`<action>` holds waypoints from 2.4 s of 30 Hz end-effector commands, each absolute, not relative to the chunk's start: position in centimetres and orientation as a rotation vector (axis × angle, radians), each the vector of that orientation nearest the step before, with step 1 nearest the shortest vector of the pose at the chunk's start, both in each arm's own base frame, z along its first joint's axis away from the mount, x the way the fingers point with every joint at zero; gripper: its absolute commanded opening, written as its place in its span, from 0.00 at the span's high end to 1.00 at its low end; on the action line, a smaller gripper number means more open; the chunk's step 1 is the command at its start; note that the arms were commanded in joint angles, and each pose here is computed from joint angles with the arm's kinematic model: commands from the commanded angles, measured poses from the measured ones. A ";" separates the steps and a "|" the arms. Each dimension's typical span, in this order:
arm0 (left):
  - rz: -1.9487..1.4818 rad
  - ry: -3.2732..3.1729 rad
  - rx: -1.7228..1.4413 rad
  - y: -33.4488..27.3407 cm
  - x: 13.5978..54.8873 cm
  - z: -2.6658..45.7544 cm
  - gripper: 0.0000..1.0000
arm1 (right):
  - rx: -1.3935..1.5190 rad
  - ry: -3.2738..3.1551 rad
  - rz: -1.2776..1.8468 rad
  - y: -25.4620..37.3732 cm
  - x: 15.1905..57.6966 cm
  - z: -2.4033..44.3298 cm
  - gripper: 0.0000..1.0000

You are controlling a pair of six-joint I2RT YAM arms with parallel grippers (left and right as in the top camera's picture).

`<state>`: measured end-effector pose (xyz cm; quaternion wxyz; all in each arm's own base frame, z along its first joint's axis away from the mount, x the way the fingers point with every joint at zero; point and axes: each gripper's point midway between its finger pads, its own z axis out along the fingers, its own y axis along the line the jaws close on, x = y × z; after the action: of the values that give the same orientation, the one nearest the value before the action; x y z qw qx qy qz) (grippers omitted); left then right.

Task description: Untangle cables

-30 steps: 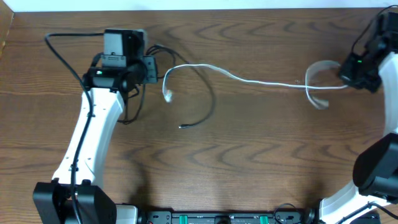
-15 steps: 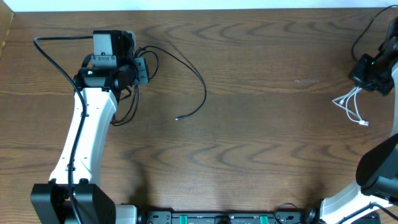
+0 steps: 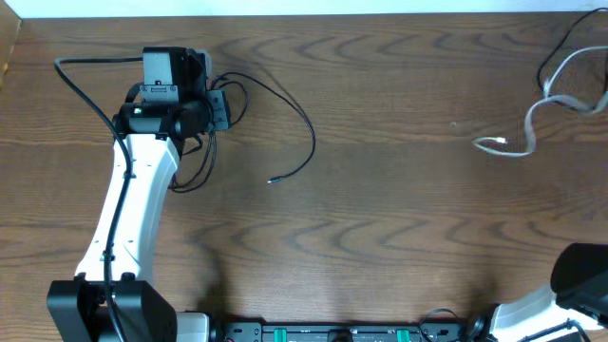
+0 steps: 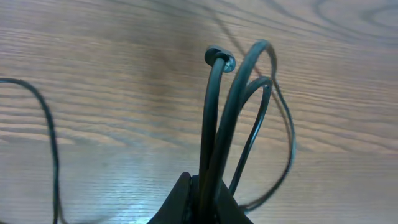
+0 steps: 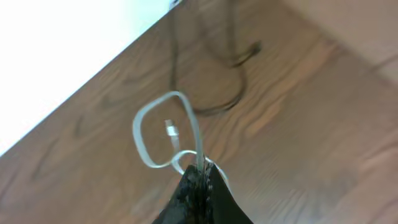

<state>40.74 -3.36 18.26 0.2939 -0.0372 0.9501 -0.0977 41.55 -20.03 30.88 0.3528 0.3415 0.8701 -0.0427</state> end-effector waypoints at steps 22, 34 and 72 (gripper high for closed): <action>-0.419 2.513 0.042 -8.4 40.1 19.2 0.93 | 1.064 2.105 -0.269 -36.7 39.3 26.7 0.99; -0.422 2.513 0.054 -8.7 40.0 19.2 0.93 | 1.084 2.186 -0.192 -36.0 39.6 23.7 0.35; -0.866 2.347 0.338 -23.1 37.5 23.3 0.88 | 0.294 2.467 0.565 -7.6 47.5 25.1 0.14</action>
<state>38.36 -20.99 22.03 0.3029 0.1197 0.8971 -0.2987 47.52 -9.59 23.38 0.2780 0.1409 0.9275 0.2066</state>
